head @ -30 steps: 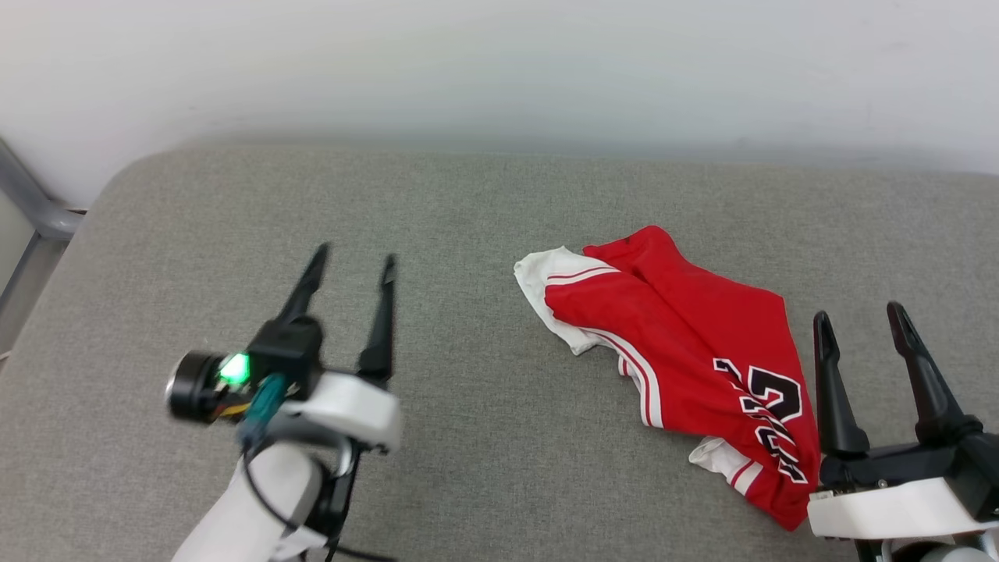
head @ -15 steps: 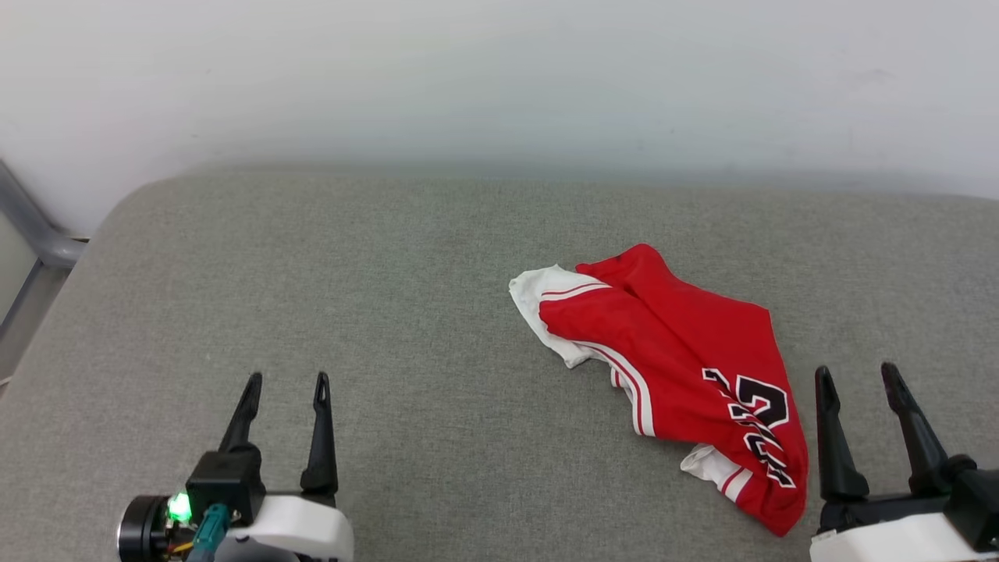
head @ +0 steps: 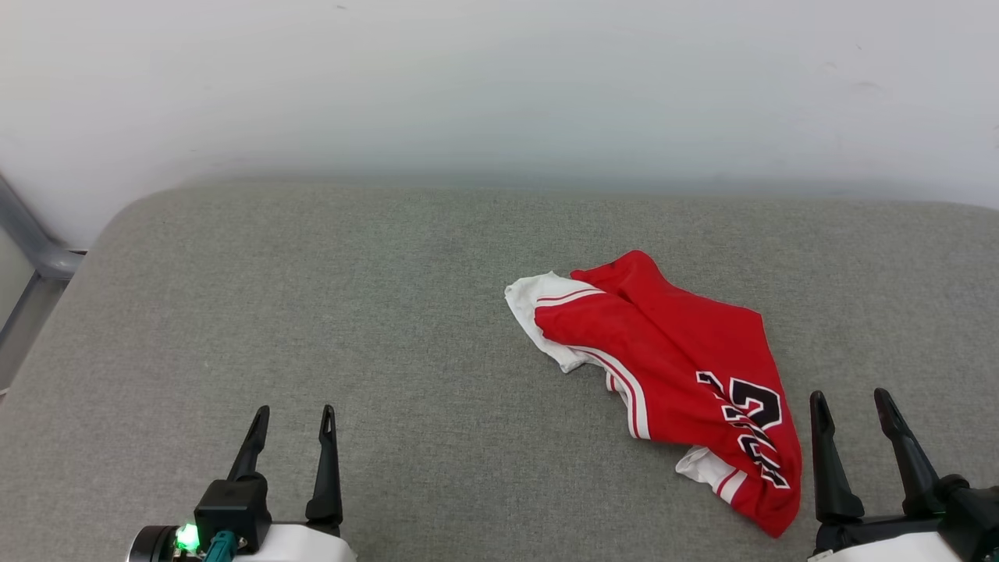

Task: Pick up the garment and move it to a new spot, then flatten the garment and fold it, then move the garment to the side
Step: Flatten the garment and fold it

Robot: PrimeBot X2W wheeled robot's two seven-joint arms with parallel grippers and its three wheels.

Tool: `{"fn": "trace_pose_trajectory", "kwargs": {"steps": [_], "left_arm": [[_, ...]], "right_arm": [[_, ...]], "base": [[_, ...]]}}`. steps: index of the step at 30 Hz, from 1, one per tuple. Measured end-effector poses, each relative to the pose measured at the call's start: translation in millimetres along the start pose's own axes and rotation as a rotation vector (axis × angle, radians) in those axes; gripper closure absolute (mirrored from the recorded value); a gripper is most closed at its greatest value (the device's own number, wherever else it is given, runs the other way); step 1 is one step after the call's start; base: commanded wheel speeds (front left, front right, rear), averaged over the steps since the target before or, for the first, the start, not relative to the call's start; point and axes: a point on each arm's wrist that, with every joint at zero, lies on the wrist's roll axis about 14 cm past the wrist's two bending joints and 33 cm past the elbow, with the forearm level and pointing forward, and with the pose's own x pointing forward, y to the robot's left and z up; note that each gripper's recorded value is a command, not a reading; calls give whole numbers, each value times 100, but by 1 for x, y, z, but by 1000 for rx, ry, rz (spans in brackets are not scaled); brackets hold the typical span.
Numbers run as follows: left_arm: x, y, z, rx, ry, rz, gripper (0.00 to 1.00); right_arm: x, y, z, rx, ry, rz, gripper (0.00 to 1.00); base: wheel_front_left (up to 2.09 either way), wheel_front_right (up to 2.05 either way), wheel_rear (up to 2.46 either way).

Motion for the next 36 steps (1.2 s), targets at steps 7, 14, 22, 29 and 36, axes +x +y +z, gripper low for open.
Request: {"fn": "trace_pose_trajectory", "kwargs": {"steps": [7,14,22,29,36], "left_arm": [[-1,0,-2,-4,4,-1,0],[-2,0,-4,2,9,-10,0],[17,-7,16,14,-53,-66,0],[74,-21,82,73,-249,-181,0],[130,-63,106,123,-306,-347,0]], "right_arm": [[-1,0,-3,7,8,-1,0],[0,2,-4,10,11,3,0],[3,3,-3,13,8,7,0],[14,6,2,12,-15,19,0],[25,-5,3,-1,-25,-11,0]], "base": [[0,0,0],[0,0,0],[0,0,0],[0,0,0],[0,0,0]]}}
